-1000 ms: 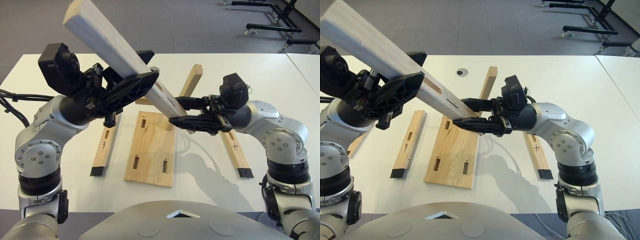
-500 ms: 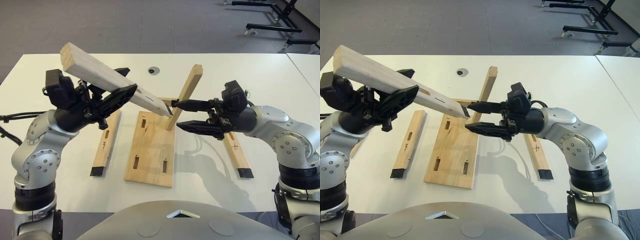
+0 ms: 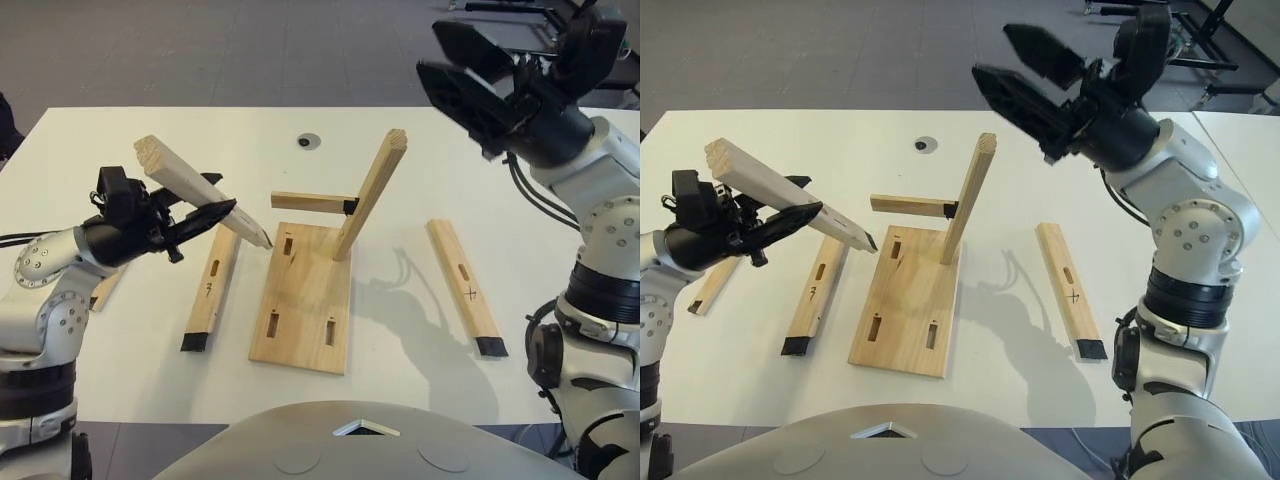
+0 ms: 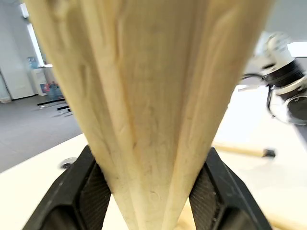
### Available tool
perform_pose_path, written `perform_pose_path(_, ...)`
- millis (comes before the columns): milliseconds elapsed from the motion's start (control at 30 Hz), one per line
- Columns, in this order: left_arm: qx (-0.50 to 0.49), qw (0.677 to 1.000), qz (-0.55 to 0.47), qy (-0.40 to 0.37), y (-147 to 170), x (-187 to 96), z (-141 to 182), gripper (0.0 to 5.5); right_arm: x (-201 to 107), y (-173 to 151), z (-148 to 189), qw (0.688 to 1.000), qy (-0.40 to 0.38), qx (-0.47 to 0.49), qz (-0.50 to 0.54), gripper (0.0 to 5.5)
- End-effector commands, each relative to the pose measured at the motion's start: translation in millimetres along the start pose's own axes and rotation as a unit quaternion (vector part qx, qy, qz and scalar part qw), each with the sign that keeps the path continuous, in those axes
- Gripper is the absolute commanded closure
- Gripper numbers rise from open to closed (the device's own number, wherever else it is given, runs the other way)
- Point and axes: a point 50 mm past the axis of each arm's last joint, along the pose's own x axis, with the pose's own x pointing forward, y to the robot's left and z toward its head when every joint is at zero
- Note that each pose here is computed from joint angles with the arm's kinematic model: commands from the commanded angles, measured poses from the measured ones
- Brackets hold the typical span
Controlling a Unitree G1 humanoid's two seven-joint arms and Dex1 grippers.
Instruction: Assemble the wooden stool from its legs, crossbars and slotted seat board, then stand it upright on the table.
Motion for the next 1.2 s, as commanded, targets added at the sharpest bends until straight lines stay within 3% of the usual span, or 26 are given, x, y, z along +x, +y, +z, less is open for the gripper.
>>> perform_pose_path(33, 0.054, 0.999, -0.004, 0.001, 6, 14, -15, 3.47, 13, -8, -14, 0.999, 0.019, -0.027, -0.042, 0.71)
perform_pose_path(467, 0.067, 0.994, -0.069, -0.047, -13, 26, -23, 3.47, 16, -3, -29, 0.999, 0.035, -0.019, -0.028, 0.71)
perform_pose_path(600, 0.070, 0.992, -0.023, -0.104, -4, 19, -16, 3.47, 18, -3, -32, 0.999, 0.044, -0.020, -0.021, 0.71)
perform_pose_path(900, 0.015, 0.996, -0.062, -0.065, -15, 13, -42, 3.47, 20, -7, -27, 0.998, 0.050, -0.021, -0.011, 0.71)
perform_pose_path(1200, 0.065, 0.988, -0.125, -0.056, -8, 44, -33, 3.47, 22, -6, -27, 0.997, 0.080, 0.001, 0.009, 0.71)
